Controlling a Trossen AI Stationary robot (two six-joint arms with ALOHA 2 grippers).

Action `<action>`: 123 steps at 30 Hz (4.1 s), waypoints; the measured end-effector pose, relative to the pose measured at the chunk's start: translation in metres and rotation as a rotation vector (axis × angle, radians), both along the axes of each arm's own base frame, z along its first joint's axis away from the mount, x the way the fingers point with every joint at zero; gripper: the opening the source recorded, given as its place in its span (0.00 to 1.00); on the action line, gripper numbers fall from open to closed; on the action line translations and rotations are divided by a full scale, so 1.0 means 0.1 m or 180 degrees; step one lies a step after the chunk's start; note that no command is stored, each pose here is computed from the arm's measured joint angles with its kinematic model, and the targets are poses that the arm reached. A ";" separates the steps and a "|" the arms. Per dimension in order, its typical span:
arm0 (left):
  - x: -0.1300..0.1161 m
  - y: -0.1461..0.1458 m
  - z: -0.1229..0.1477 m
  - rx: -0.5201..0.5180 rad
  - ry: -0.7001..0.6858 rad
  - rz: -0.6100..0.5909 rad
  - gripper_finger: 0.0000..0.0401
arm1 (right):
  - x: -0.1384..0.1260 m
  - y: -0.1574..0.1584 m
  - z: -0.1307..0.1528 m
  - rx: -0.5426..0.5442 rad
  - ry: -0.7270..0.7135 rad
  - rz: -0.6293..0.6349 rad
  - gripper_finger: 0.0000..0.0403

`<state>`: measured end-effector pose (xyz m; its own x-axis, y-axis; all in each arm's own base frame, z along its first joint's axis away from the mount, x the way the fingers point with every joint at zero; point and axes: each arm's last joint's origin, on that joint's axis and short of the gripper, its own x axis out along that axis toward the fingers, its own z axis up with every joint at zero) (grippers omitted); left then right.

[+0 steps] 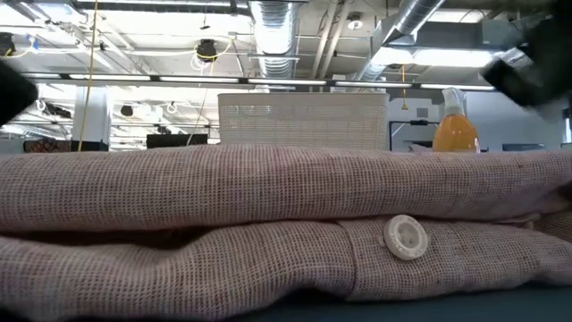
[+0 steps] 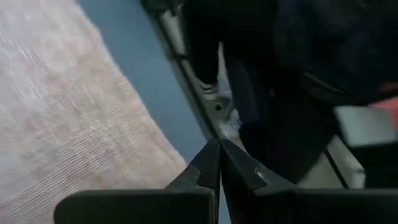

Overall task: Fold Laundry from Bin
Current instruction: Fold the pink shirt

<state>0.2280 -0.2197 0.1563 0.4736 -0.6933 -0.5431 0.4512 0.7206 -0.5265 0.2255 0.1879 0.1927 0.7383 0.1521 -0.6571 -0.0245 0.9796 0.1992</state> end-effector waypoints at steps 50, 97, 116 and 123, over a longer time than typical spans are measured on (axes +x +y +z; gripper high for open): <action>-0.53 1.27 -0.02 0.0925 -0.0294 0.1262 0.00 | 0.23 -1.45 0.29 0.0838 -0.0334 -0.2069 0.17; 0.17 1.09 -0.47 0.0958 -0.0601 0.1281 0.42 | 0.26 -1.01 0.04 0.1384 0.0121 -0.1946 0.07; 0.32 1.04 -0.54 0.0876 -0.0286 0.1028 0.42 | 0.00 -0.91 -0.48 0.1985 0.0727 -0.2395 0.77; 0.31 1.04 -0.54 0.0877 -0.0279 0.1022 0.42 | -0.15 -0.94 -0.74 0.2386 0.0148 -0.2415 0.80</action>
<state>0.2594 -0.1161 0.1026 0.6942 -0.3380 -0.6355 0.2155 0.9400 -0.2645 0.2103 0.0940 0.1190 0.7864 0.0403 -0.6164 0.5634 0.3625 0.7424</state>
